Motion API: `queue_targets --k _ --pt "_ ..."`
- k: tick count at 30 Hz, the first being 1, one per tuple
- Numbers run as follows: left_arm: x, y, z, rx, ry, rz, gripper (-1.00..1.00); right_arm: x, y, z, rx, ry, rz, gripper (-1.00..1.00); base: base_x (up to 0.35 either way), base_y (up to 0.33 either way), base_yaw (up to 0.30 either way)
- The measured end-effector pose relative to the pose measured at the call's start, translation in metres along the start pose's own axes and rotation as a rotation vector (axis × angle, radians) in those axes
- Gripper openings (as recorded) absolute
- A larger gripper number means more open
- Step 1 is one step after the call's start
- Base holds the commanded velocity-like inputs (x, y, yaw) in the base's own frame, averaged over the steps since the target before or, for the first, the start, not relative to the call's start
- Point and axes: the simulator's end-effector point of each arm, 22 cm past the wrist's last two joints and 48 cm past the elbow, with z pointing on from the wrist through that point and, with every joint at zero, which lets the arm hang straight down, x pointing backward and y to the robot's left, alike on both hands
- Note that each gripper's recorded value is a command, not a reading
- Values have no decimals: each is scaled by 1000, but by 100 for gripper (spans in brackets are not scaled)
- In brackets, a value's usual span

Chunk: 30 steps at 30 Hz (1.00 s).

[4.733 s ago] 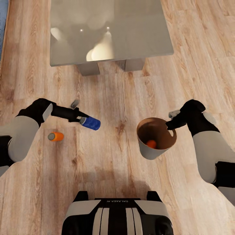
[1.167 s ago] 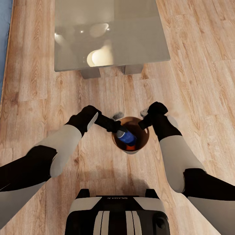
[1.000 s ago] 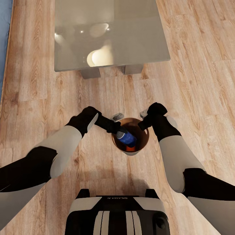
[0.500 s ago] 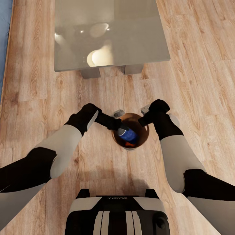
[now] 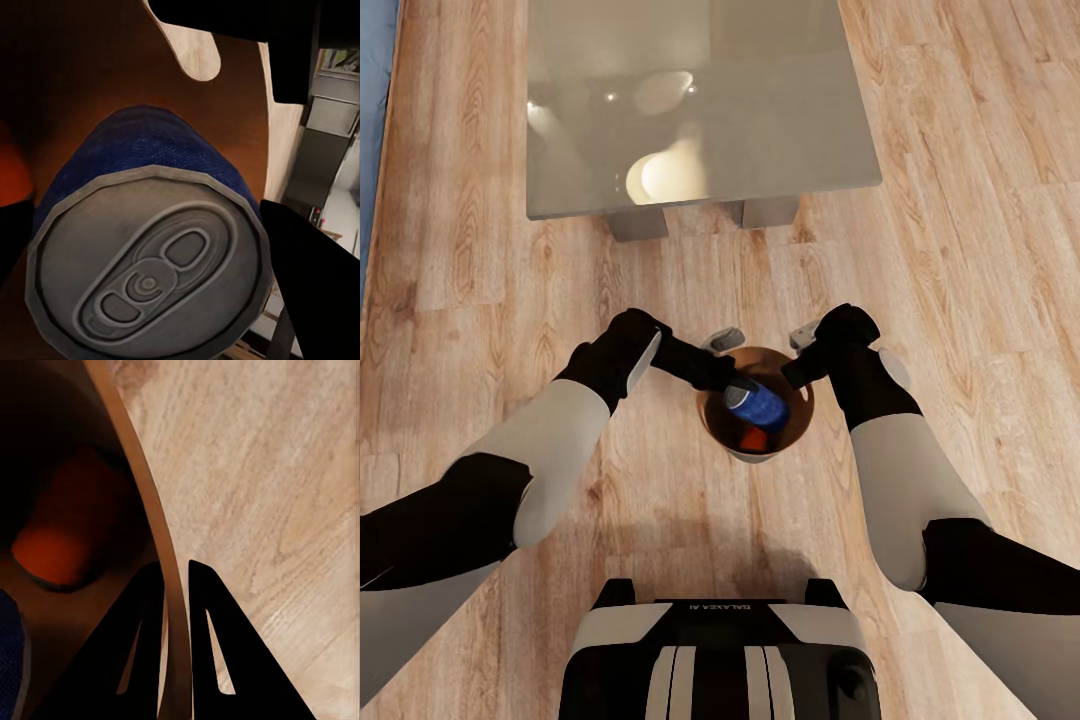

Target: Put the three can of soda from the living room inside the tash can in the kitchen.

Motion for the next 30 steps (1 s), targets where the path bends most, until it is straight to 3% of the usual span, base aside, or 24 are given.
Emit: queue_targets --k 10,18,30 --pt "3 2 2 -3 5 -3 -100 -2 4 -1 -6 -4 -2 -100 0 0 0" --pt "25 11 15 -32 59 3 -100 -6 3 -4 0 -16 -4 -100 0 0 0" --pt "33 12 20 -29 71 -3 -100 1 7 3 -11 9 -10 -100 0 0 0"
